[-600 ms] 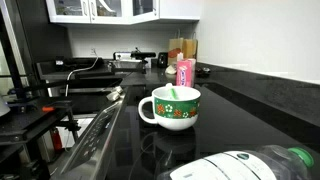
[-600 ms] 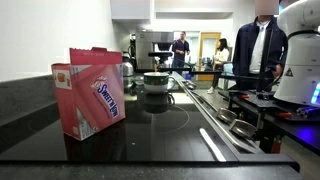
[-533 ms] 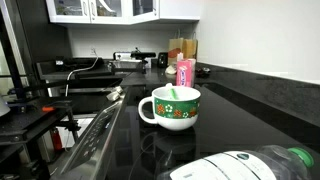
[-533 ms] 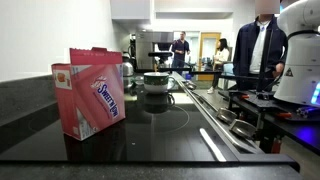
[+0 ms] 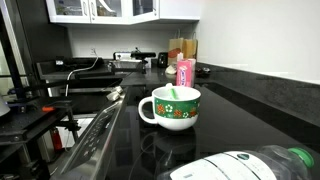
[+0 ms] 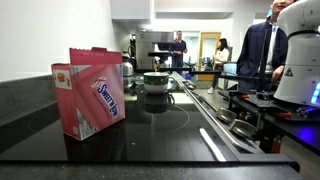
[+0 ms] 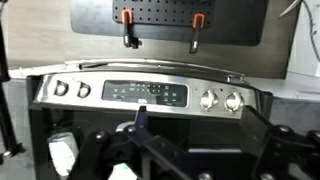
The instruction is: Take the green marker out of the white and green mug
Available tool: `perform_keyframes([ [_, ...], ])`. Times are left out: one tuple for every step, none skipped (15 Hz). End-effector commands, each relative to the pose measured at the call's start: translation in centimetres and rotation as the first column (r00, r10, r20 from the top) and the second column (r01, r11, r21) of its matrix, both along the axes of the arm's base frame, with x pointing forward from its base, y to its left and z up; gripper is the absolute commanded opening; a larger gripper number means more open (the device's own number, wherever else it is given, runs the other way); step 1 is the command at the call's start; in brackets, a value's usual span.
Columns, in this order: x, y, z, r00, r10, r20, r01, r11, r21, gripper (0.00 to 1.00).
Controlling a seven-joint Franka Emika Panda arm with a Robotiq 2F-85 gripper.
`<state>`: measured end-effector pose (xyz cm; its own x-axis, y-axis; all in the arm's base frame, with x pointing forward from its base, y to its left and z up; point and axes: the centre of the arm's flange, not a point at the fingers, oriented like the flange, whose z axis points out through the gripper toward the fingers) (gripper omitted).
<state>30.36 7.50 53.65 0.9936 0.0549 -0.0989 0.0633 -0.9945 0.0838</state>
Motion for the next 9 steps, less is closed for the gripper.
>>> perform_keyframes([
  [2.7, -2.0, -1.3, 0.981, -0.194, 0.026, 0.194, 0.981, 0.029, 1.00],
  [4.1, -3.4, -2.0, 0.968, -0.249, 0.031, 0.248, 0.968, 0.046, 1.00],
  [5.2, -4.6, -2.7, 0.953, -0.302, 0.035, 0.300, 0.952, 0.061, 1.00],
  [6.6, -6.0, -3.6, 0.935, -0.352, 0.047, 0.348, 0.934, 0.083, 1.00],
  [8.1, -7.6, -4.6, 0.915, -0.400, 0.049, 0.394, 0.913, 0.106, 1.00],
  [9.3, -9.0, -5.5, 0.893, -0.448, 0.052, 0.438, 0.889, 0.130, 1.00],
  [10.5, -10.3, -6.6, 0.867, -0.495, 0.054, 0.482, 0.863, 0.152, 1.00],
  [11.6, -11.3, -7.6, 0.840, -0.540, 0.058, 0.524, 0.834, 0.173, 1.00],
  [12.9, -12.4, -8.9, 0.812, -0.581, 0.056, 0.560, 0.803, 0.205, 1.00],
])
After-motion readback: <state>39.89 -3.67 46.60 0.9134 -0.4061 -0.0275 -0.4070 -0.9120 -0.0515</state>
